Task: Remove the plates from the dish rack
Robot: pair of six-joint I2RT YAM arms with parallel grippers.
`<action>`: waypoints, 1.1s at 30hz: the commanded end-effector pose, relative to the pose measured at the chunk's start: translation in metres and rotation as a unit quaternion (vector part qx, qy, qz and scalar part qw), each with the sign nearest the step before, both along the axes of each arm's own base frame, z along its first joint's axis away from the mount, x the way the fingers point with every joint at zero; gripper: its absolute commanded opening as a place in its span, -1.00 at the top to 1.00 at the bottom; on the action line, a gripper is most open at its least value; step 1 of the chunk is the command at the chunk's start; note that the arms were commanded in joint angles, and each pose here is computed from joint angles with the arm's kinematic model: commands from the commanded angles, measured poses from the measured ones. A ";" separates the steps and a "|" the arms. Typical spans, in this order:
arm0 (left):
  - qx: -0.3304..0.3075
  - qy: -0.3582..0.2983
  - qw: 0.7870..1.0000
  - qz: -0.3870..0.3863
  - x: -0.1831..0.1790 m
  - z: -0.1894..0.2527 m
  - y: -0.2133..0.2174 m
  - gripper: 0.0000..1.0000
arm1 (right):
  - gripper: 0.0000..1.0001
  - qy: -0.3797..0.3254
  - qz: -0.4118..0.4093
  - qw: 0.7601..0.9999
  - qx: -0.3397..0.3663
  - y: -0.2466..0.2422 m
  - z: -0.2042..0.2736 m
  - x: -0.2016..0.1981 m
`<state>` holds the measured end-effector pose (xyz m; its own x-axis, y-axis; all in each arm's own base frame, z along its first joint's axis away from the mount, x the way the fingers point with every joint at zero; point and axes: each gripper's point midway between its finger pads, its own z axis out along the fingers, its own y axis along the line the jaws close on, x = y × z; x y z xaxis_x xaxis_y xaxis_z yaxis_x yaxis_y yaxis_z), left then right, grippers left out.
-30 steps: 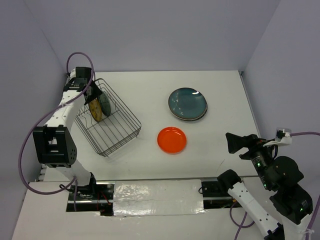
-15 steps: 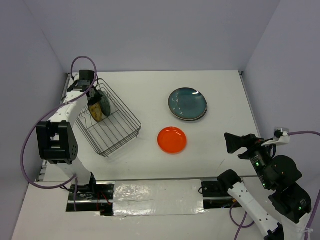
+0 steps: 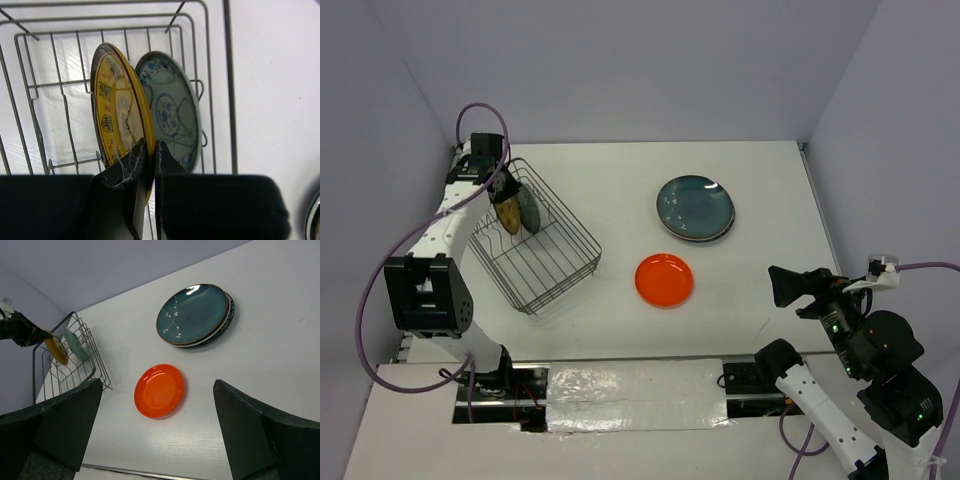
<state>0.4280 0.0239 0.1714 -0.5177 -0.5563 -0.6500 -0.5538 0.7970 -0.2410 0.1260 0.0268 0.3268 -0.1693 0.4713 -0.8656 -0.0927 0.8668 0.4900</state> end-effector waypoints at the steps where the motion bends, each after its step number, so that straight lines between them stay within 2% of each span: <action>1: 0.037 -0.058 0.998 -0.005 0.003 0.061 0.011 1.00 | -0.98 -0.015 0.005 1.000 0.002 0.002 0.011 0.001; 6: 0.085 -0.112 0.990 -0.023 -0.004 0.110 0.004 1.00 | -0.98 -0.017 0.003 1.000 0.003 0.001 0.013 0.001; 7: 0.097 -0.141 0.985 -0.026 -0.007 0.133 0.000 1.00 | -0.98 -0.018 0.002 1.000 0.003 0.001 0.014 0.001; 10: 0.111 -0.203 0.969 -0.089 -0.009 0.177 -0.030 1.00 | -0.98 -0.016 0.004 1.000 0.004 0.002 0.014 0.002; 11: 0.123 -0.219 0.959 -0.131 -0.011 0.189 -0.052 1.00 | -0.98 -0.015 0.003 1.000 0.003 0.002 0.014 0.002; 13: 0.124 -0.274 0.931 -0.205 -0.020 0.222 -0.093 1.00 | -0.98 -0.016 -0.003 1.000 0.004 -0.001 0.015 0.001; 14: 0.140 -0.295 0.902 -0.283 -0.034 0.232 -0.141 1.00 | -0.98 -0.018 -0.013 1.000 0.003 -0.005 0.017 0.001; 16: 0.161 -0.317 0.863 -0.360 -0.061 0.238 -0.192 1.00 | -0.98 -0.031 -0.022 0.999 0.009 -0.012 0.027 -0.004; 17: 0.173 -0.330 0.827 -0.422 -0.089 0.237 -0.240 1.00 | -0.98 -0.036 -0.025 0.999 0.011 -0.014 0.032 -0.006; 19: 0.193 -0.314 0.804 -0.466 -0.123 0.212 -0.285 1.00 | -0.98 -0.046 -0.037 0.998 0.015 -0.023 0.044 -0.014; 22: 0.228 -0.263 0.788 -0.508 -0.150 0.156 -0.332 1.00 | -0.98 -0.060 -0.056 0.997 0.013 -0.037 0.057 -0.024; 25: 0.284 -0.188 0.777 -0.529 -0.160 0.094 -0.362 1.00 | -0.98 -0.070 -0.066 0.995 0.011 -0.046 0.065 -0.032; 26: 0.300 -0.157 0.768 -0.544 -0.160 0.067 -0.372 1.00 | -0.98 -0.068 -0.067 0.995 0.010 -0.047 0.065 -0.034; 33: 0.317 -0.100 0.738 -0.588 -0.174 0.003 -0.415 1.00 | -0.98 -0.067 -0.074 0.995 0.010 -0.051 0.060 -0.037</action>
